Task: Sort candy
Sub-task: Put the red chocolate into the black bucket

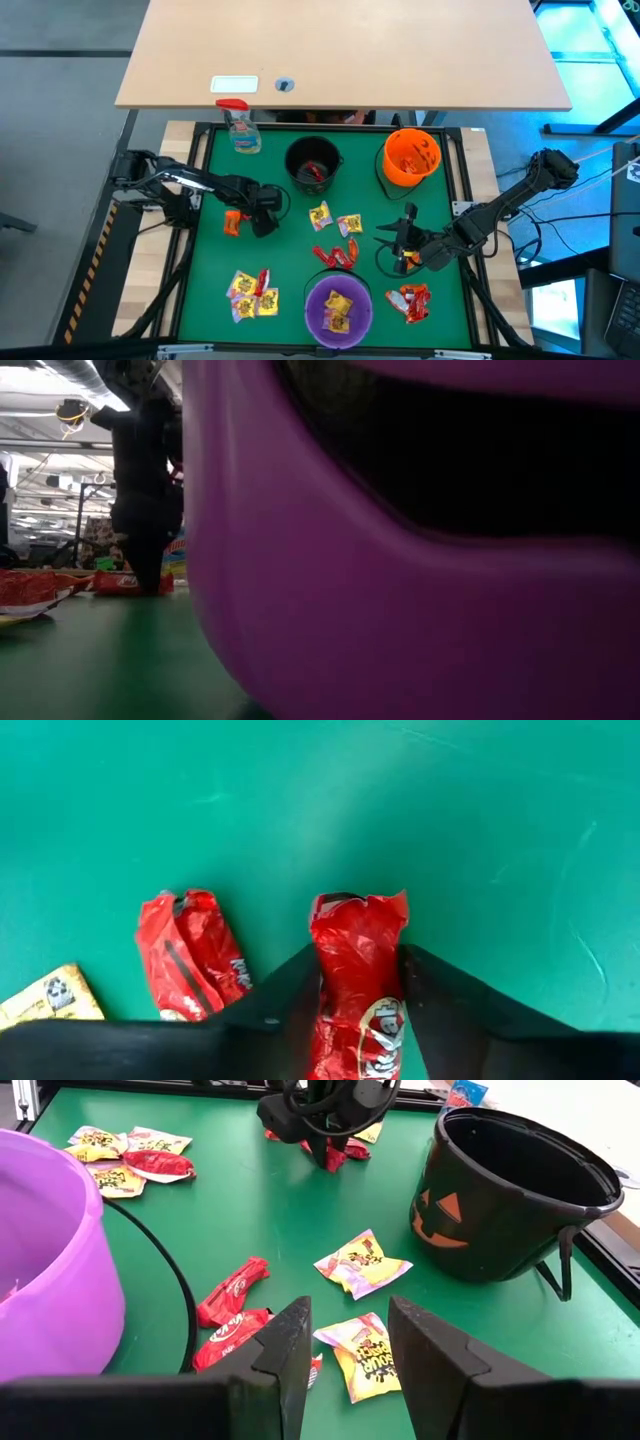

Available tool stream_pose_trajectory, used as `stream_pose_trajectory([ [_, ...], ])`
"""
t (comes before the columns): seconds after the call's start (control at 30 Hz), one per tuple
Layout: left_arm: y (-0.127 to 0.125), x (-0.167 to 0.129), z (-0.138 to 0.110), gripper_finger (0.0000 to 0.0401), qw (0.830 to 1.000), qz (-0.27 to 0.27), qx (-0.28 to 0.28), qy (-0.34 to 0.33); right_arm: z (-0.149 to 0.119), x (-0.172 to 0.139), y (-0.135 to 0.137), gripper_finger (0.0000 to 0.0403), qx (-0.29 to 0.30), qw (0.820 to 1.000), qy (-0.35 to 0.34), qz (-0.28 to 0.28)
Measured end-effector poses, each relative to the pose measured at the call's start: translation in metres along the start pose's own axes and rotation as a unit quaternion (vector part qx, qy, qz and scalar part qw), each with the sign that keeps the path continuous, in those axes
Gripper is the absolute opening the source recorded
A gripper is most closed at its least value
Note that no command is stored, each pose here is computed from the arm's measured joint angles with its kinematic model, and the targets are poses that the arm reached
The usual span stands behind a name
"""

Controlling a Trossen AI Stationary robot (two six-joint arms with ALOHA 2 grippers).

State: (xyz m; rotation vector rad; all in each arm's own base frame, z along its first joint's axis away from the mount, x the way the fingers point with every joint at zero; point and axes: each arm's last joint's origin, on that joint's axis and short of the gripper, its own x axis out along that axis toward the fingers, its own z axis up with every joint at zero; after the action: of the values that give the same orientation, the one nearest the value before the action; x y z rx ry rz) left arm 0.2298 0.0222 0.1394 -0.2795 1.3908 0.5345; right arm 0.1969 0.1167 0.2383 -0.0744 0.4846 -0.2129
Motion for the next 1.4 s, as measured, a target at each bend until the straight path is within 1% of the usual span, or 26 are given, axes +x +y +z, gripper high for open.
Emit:
stream_pose_trajectory([
  [0.13, -0.002, -0.008, 0.009, 0.0065, 1.0, -0.002, 0.004, -0.011, 0.0, 0.0, 0.0, 0.0131, -0.001, 1.0, 0.0, 0.0],
  [0.23, -0.005, -0.023, 0.022, 0.0021, 1.0, -0.009, 0.012, -0.027, -0.001, 0.0, 0.0, 0.0131, -0.002, 1.0, 0.002, -0.001],
  [0.27, -0.006, -0.029, 0.026, 0.0012, 0.999, -0.01, 0.016, -0.03, -0.001, 0.0, 0.0, 0.0131, -0.003, 1.0, 0.002, -0.001],
  [0.33, -0.008, -0.043, 0.036, 0.0008, 0.999, -0.014, 0.024, -0.043, -0.001, 0.0, 0.0, 0.0131, -0.003, 1.0, 0.002, -0.001],
  [0.4, -0.008, -0.059, 0.045, 0.0013, 0.998, -0.01, 0.029, -0.051, -0.001, 0.0, 0.0, 0.0131, -0.003, 1.0, 0.002, -0.002],
  [0.5, -0.008, -0.089, 0.057, 0.0015, 0.998, 0.006, 0.033, -0.06, -0.001, 0.0, 0.0, 0.0131, -0.003, 1.0, 0.002, -0.002],
  [0.57, -0.009, -0.111, 0.064, 0.0015, 0.996, 0.021, 0.036, -0.08, -0.001, 0.0, 0.0, 0.0131, -0.003, 1.0, 0.002, -0.002],
  [0.63, -0.01, -0.132, 0.072, 0.0013, 0.992, 0.034, 0.043, -0.116, -0.001, 0.0, 0.0, 0.0131, -0.003, 1.0, 0.002, -0.002],
  [0.7, -0.011, -0.152, 0.082, 0.0012, 0.984, 0.038, 0.054, -0.165, -0.001, 0.0, 0.0, 0.0131, -0.003, 1.0, 0.002, -0.002],
  [0.83, -0.006, -0.176, 0.105, 0.0011, 0.962, 0.029, 0.079, -0.259, -0.001, 0.0, 0.0, 0.0131, -0.002, 1.0, 0.001, -0.006],
  [0.93, 0.009, -0.178, 0.123, 0.0011, 0.95, -0.004, 0.081, -0.302, 0.0, 0.0, -0.001, 0.0131, 0.002, 1.0, -0.002, -0.009],
  [1.0, 0.024, -0.174, 0.133, 0.001, 0.944, -0.029, 0.071, -0.322, 0.0, 0.0, 0.0, 0.0131, 0.005, 1.0, -0.004, -0.008],
  [1.07, 0.039, -0.166, 0.143, 0.001, 0.94, -0.051, 0.054, -0.333, 0.0, 0.0, 0.0, 0.0131, 0.005, 1.0, -0.004, -0.008],
  [1.13, 0.053, -0.158, 0.149, 0.001, 0.941, -0.066, 0.038, -0.331, 0.0, 0.0, 0.0, 0.0131, 0.006, 1.0, -0.004, -0.008],
  [1.2, 0.062, -0.154, 0.155, 0.0014, 0.937, -0.075, 0.022, -0.34, 0.0, 0.0, 0.0, 0.0131, 0.006, 1.0, -0.004, -0.008],
  [1.3, 0.07, -0.149, 0.16, 0.0035, 0.937, -0.079, 0.009, -0.34, 0.0, 0.0, 0.0, 0.0131, 0.005, 1.0, -0.003, -0.008],
  [1.33, 0.071, -0.148, 0.162, 0.0046, 0.935, -0.086, 0.008, -0.345, 0.0, 0.0, 0.0, 0.0131, 0.005, 1.0, -0.003, -0.009],
  [1.4, 0.074, -0.144, 0.162, 0.007, 0.938, -0.096, 0.008, -0.334, 0.0, 0.0, 0.0, 0.0131, 0.004, 1.0, -0.002, -0.009],
])
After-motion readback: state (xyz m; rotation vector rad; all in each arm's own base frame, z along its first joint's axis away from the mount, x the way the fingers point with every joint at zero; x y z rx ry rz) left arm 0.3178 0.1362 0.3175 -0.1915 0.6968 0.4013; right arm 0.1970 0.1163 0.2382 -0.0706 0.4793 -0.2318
